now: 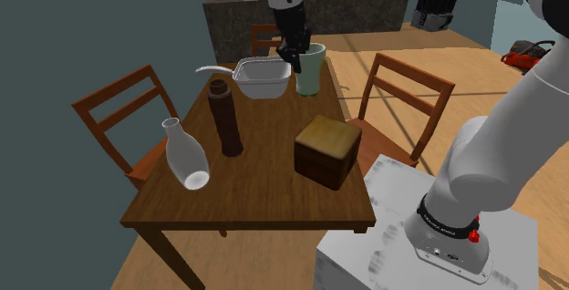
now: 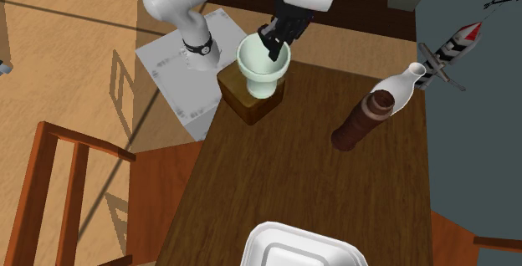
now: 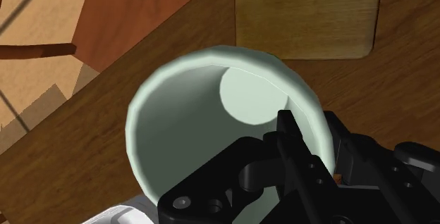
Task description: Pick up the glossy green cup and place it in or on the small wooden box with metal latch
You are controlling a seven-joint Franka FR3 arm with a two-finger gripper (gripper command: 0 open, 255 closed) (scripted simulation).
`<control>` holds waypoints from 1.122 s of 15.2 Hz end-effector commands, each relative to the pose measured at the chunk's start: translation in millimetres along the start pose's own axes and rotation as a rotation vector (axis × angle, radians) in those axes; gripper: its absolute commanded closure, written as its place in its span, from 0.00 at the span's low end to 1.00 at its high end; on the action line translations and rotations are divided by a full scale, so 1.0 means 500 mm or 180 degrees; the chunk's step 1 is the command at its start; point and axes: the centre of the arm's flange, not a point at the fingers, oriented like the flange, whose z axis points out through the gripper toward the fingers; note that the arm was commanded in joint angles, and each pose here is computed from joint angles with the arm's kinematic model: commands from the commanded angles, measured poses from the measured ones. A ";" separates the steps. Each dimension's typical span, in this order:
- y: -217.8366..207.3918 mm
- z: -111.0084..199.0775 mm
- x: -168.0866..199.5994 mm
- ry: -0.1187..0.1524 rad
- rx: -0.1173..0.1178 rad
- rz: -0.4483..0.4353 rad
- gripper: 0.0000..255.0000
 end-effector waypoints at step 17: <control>-0.094 0.056 -0.228 0.0001 -0.0002 0.0002 1.00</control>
